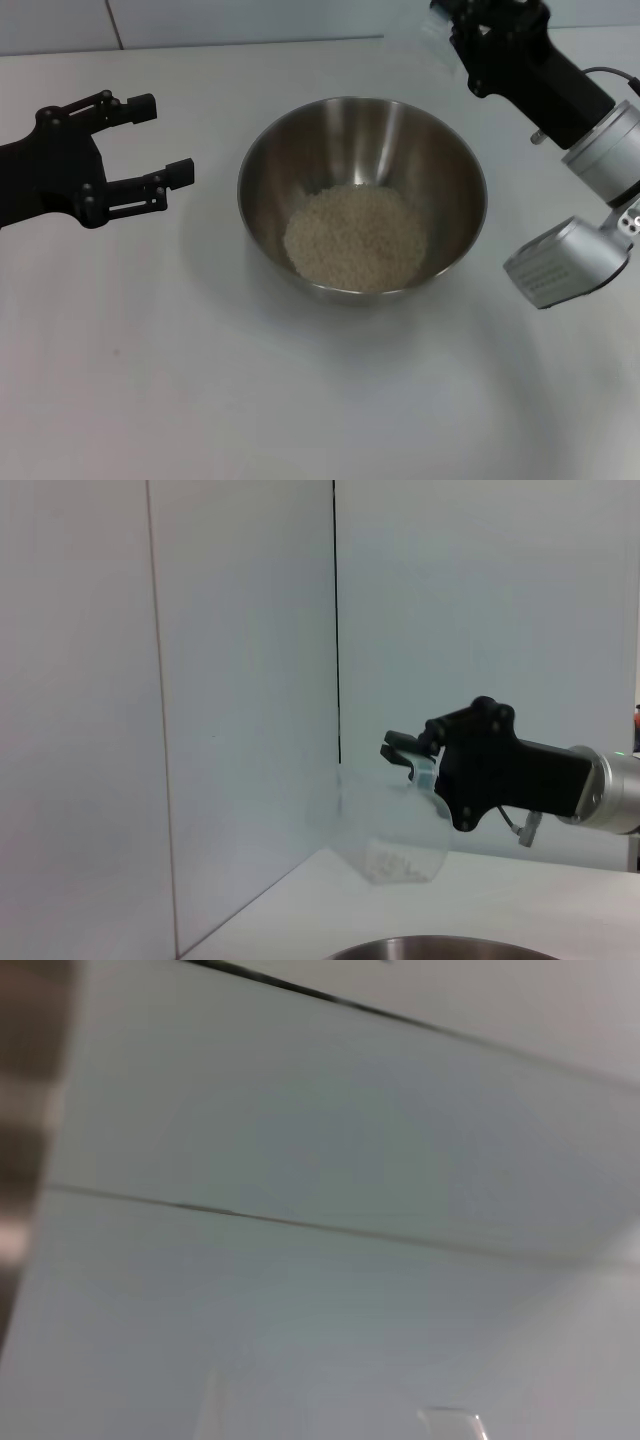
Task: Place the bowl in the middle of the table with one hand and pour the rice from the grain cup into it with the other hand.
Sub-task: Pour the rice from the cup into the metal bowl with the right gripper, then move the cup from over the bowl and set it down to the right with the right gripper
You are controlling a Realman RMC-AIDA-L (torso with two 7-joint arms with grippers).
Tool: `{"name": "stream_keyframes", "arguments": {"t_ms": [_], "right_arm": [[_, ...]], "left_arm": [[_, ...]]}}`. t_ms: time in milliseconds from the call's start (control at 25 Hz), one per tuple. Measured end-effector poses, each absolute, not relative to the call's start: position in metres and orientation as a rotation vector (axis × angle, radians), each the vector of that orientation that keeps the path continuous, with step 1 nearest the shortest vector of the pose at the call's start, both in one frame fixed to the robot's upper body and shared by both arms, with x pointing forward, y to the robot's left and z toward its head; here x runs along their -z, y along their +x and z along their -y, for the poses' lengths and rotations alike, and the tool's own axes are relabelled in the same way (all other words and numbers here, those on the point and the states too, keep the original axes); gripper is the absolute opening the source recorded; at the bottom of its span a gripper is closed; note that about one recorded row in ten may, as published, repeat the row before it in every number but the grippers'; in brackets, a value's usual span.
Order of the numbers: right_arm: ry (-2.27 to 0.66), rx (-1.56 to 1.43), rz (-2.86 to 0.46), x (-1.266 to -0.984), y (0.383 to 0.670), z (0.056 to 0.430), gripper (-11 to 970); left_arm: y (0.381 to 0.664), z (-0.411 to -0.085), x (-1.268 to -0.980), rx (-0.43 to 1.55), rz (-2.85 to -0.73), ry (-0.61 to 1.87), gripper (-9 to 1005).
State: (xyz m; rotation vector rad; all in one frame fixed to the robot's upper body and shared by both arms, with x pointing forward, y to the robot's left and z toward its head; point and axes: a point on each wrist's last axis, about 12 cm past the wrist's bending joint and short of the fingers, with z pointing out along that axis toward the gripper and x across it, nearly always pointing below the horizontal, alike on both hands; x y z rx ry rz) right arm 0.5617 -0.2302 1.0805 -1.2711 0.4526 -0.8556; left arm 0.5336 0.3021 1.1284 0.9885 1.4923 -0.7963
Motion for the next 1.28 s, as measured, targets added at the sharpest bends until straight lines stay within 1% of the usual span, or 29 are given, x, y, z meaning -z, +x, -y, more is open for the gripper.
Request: {"name": "stream_keyframes", "arguments": {"t_ms": [40,80,120,160,280,320,360,480,520,560,720,960,1080,1120,1280], "right_arm": [[-1.201,0.752,-0.552,-1.082,0.563,0.234,17],[-1.201,0.752,-0.552,-1.082,0.563,0.234,17],[-1.107,0.623,-0.658,-1.086,0.564,0.242,17],[-1.107,0.623,-0.658,-1.086,0.564,0.242,17],[-0.971,0.411,-0.792,-1.094,0.565,0.261,17],[-0.902,0.275,-0.877,-1.097,0.563,0.273,17],[-0.902,0.275,-0.877,-1.097,0.563,0.273,18],[-0.849,0.123,-1.001,-1.096,0.558,0.289,18],[-0.831,0.031,-1.088,-1.094,0.556,0.296,18],[-0.831,0.031,-1.088,-1.094,0.556,0.296,18],[-0.752,-0.131,-1.278,-1.085,0.552,0.308,18],[-0.672,-0.202,-1.403,-1.073,0.543,0.318,18],[-0.641,-0.242,-1.469,-1.066,0.536,0.325,18],[-0.609,-0.253,-1.511,-1.061,0.529,0.331,18],[-0.565,-0.259,-1.552,-1.055,0.519,0.341,19]], "left_arm": [[0.534,-0.302,-1.128,0.793,-1.489,0.992,833],[0.534,-0.302,-1.128,0.793,-1.489,0.992,833],[0.534,-0.302,-1.129,0.791,-1.487,0.995,833],[0.533,-0.302,-1.129,0.790,-1.483,0.998,833],[0.533,-0.302,-1.129,0.792,-1.479,1.004,833],[0.533,-0.302,-1.130,0.793,-1.476,1.005,833],[0.533,-0.302,-1.130,0.793,-1.476,1.005,833],[0.533,-0.302,-1.130,0.793,-1.476,1.006,833],[0.533,-0.302,-1.130,0.793,-1.477,1.008,833],[0.533,-0.302,-1.130,0.793,-1.478,1.009,833],[0.534,-0.302,-1.130,0.789,-1.475,1.016,833],[0.534,-0.302,-1.131,0.782,-1.466,1.029,833],[0.533,-0.302,-1.131,0.790,-1.461,1.035,833],[0.533,-0.302,-1.131,0.793,-1.460,1.037,832],[0.532,-0.303,-1.131,0.794,-1.463,1.037,832]]}}
